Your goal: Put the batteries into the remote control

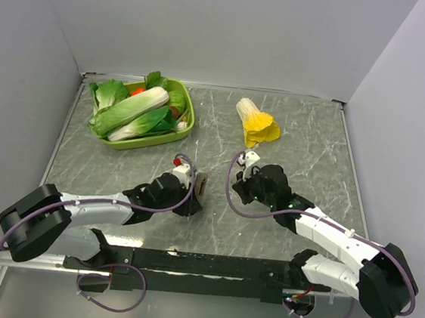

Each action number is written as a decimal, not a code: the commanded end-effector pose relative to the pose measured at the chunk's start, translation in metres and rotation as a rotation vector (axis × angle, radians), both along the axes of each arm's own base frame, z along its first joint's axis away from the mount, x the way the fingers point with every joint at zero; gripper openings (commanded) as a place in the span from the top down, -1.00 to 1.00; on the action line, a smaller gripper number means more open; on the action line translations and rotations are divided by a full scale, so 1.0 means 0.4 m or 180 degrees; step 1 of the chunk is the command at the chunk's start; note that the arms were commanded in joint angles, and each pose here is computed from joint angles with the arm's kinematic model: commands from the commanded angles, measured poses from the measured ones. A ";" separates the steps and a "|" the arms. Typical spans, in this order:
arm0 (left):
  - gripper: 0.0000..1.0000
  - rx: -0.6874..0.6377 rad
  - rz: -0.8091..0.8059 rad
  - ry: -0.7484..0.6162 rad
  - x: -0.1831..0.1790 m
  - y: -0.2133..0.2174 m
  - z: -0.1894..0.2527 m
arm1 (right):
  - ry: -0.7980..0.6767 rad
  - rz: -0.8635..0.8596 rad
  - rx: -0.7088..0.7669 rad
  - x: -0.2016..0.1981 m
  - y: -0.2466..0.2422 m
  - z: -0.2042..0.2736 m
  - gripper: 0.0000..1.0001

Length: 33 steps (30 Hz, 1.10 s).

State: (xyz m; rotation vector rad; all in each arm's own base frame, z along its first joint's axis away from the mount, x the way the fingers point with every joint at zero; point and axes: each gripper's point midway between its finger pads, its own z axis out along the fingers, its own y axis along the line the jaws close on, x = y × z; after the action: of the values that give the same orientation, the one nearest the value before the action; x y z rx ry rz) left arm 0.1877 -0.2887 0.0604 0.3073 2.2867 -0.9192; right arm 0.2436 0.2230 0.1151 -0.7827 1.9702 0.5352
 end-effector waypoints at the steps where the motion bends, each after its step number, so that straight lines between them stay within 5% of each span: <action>1: 0.97 -0.0265 0.0186 -0.0219 0.031 -0.009 0.095 | 0.0382 -0.0458 0.0170 0.013 -0.030 -0.048 1.00; 3: 0.97 -0.0307 0.0278 -0.0294 0.036 0.005 0.120 | 0.0426 -0.0613 0.0172 0.027 -0.041 -0.049 1.00; 9: 0.96 -0.0506 0.0715 -0.0705 0.056 0.092 0.247 | 0.0650 -0.0985 0.0192 0.074 -0.075 -0.034 0.36; 12: 0.97 -0.0636 0.0962 -0.0889 0.063 0.151 0.292 | 0.0797 -0.1030 0.0255 0.082 -0.072 -0.023 -0.22; 13: 0.97 -0.0718 0.1054 -0.0962 0.063 0.177 0.307 | 0.0828 -0.0994 0.0284 0.081 -0.063 -0.017 -0.60; 16: 0.97 -0.0825 0.1302 -0.1063 0.064 0.237 0.307 | 0.0936 -0.0798 0.0317 0.079 -0.031 -0.003 -0.87; 24: 0.97 -0.1559 0.1306 -0.1287 0.005 0.283 0.314 | 0.1200 -0.0645 0.0243 0.104 0.083 0.009 -0.97; 29: 0.97 -0.1693 0.1084 -0.1353 -0.026 0.274 0.306 | 0.0892 -0.0310 0.0200 0.112 0.196 0.047 -0.99; 33: 0.97 -0.1785 0.0919 -0.1438 -0.047 0.267 0.321 | 0.1101 -0.0497 -0.0210 0.129 0.232 -0.025 -0.94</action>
State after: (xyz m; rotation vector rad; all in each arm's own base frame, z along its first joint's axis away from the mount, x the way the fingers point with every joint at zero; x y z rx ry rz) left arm 0.1793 -0.1769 0.1709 -0.1171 1.6097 -1.0741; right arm 0.2790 0.2983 0.1110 -0.6082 2.3202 0.6460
